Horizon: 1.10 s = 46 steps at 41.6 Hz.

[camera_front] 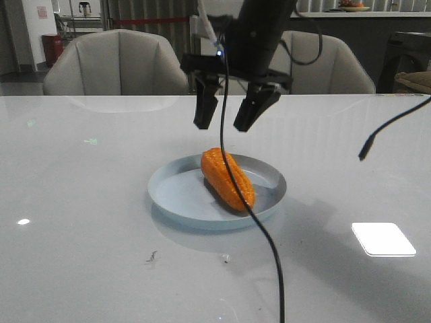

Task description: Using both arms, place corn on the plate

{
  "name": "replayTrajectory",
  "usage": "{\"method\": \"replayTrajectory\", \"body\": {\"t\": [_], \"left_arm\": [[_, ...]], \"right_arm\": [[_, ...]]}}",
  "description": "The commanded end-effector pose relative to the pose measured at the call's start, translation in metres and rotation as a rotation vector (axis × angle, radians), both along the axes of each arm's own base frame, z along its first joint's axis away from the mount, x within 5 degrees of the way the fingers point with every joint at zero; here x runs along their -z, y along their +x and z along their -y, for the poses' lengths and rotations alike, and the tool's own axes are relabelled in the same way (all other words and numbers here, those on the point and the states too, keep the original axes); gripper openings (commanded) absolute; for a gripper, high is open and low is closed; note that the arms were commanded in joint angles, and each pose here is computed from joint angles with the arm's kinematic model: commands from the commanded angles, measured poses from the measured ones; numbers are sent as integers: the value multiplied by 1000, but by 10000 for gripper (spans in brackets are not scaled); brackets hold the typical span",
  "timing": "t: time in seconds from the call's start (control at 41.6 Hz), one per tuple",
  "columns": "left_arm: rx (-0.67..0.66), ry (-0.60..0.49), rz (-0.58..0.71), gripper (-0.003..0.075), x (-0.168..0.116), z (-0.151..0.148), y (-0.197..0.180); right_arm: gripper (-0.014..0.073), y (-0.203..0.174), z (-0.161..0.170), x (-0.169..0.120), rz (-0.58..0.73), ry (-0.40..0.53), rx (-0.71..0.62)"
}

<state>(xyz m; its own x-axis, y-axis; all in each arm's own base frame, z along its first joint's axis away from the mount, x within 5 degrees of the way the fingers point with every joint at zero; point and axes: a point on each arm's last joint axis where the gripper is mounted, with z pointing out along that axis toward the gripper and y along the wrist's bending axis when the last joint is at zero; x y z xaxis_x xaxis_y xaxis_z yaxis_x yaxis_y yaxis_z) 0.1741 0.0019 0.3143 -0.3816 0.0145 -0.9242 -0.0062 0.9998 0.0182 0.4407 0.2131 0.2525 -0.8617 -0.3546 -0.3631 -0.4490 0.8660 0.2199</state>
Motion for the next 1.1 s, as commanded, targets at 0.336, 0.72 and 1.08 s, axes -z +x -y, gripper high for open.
{"method": "replayTrajectory", "body": {"t": [0.336, 0.72, 1.08], "left_arm": [[-2, -9, 82, 362, -15, 0, 2], [-2, -9, 82, 362, -15, 0, 2], [-2, -9, 82, 362, -15, 0, 2]], "right_arm": [[536, -63, 77, -194, 457, 66, 101], [536, -119, 169, -223, 536, -69, 280], [536, -206, 222, -173, 684, -92, 480]]}}
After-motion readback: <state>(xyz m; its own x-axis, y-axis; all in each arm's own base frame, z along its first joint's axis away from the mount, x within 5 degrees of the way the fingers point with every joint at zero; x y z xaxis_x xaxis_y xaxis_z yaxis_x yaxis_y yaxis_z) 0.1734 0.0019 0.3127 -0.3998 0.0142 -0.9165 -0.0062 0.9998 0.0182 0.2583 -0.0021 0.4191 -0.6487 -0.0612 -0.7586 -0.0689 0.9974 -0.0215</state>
